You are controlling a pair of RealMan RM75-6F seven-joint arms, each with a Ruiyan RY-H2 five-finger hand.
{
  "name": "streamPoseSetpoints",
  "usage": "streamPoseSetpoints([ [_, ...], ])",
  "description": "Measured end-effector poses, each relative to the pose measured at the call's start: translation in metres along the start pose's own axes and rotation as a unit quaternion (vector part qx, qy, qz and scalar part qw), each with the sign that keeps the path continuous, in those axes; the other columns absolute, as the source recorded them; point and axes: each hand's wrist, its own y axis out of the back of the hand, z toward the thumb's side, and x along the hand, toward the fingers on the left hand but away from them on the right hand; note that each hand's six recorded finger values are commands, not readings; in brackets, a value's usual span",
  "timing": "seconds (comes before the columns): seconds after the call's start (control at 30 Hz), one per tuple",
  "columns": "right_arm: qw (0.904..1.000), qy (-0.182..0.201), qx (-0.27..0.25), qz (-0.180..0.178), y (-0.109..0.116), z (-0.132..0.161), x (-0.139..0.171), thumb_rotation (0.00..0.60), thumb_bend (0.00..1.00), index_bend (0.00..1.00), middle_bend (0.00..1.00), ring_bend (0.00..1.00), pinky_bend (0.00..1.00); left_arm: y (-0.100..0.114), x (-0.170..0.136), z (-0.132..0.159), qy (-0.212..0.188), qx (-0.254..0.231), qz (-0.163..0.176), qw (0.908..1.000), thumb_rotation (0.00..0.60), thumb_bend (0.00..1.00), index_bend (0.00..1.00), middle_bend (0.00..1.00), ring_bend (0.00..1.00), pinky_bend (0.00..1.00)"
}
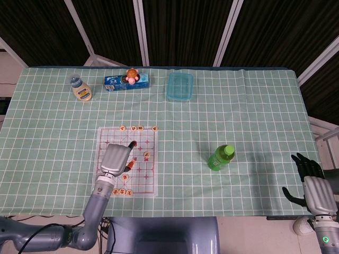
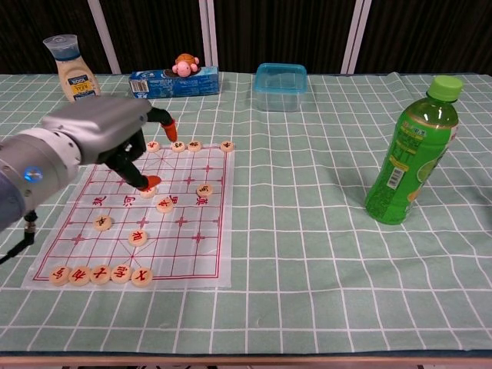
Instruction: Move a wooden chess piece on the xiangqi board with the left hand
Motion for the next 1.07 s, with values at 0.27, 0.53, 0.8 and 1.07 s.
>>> streamPoseSetpoints([
  [0.27,1.0,0.0,0.002,0.002,-0.001,0.001,0.0,0.6,0.36,0.0,0.0,0.0,0.0,0.019,-0.041,-0.061,0.032,-0.016,0.041,0.9985,0.6,0.14,0.07,0.28,0.25,0.37],
  [0.53,0.9999,0.004,0.009,0.002,-0.002,0.001,0.0,0.6,0.36,0.0,0.0,0.0,0.0,0.008,-0.08,-0.113,0.07,-0.021,0.038,0.9966,0.6,0.04,0.0,0.03,0.03,0.16],
  [0.8,0.9999,0.005,0.011,0.002,-0.002,0.001,0.0,0.6,0.36,0.0,0.0,0.0,0.0,0.001,-0.11,-0.158,0.078,0.014,0.056,0.9953,0.6,0.03,0.0,0.0,0.0,0.1],
  [1.07,0.9999,0.005,0.013,0.002,-0.002,0.001,0.0,0.6,0.36,0.0,0.0,0.0,0.0,-0.001,-0.135,-0.194,0.093,0.028,0.074,0.9925,0.6,0.03,0.0,0.0,0.0,0.09],
])
